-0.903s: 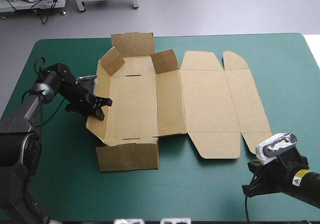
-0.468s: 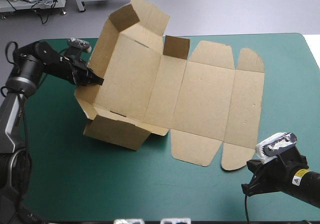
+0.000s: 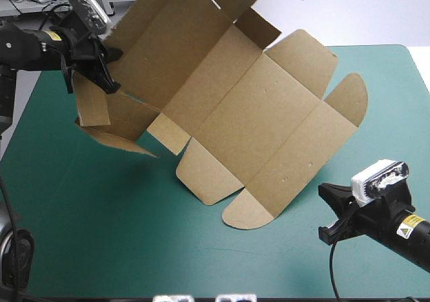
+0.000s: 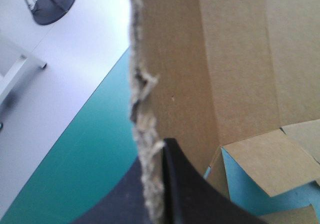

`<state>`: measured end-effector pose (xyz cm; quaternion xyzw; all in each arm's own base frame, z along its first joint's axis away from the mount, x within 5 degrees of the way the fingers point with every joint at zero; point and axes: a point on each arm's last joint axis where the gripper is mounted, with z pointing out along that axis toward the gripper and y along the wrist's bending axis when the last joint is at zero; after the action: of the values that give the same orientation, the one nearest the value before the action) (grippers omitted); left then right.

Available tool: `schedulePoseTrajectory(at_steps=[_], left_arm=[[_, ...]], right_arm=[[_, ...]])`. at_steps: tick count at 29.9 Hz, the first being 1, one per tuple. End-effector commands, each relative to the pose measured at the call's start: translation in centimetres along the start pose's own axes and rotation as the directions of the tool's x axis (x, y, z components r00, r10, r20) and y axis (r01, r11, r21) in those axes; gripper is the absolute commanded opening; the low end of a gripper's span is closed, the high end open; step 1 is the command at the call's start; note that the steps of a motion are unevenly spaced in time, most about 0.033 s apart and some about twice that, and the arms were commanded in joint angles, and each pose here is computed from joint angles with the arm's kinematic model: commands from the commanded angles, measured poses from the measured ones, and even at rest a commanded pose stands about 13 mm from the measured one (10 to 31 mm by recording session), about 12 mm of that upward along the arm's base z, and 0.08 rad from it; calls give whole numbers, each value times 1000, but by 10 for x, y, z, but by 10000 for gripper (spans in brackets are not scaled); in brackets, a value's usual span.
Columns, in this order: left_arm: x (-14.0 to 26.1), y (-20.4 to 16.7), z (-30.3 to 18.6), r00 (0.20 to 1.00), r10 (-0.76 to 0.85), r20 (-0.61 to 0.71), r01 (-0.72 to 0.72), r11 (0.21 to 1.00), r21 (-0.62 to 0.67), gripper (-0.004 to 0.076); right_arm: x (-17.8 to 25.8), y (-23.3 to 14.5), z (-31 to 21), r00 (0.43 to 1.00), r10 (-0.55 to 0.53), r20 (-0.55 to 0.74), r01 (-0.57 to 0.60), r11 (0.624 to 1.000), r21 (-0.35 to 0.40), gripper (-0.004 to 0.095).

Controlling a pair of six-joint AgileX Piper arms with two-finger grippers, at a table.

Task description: Fold the box

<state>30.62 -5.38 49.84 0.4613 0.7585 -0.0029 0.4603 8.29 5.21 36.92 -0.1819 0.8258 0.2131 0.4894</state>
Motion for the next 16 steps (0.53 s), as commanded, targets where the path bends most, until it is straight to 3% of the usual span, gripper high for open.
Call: schedulePoseTrajectory(at_steps=[1,8,16], left_arm=[[-22,-25,-20,981,194,23,-195,980,30,-10],[-43,-72,11,886,433,-164,-436,900,18,-10],[-64,-115,13,842,510,-175,-526,848,-58,-10]], right_arm=[[-30,6,-16,983,-57,173,56,998,9,-18],[-50,5,-28,964,-147,220,132,988,80,-18],[-76,-3,-20,948,-199,248,164,974,155,-18]])
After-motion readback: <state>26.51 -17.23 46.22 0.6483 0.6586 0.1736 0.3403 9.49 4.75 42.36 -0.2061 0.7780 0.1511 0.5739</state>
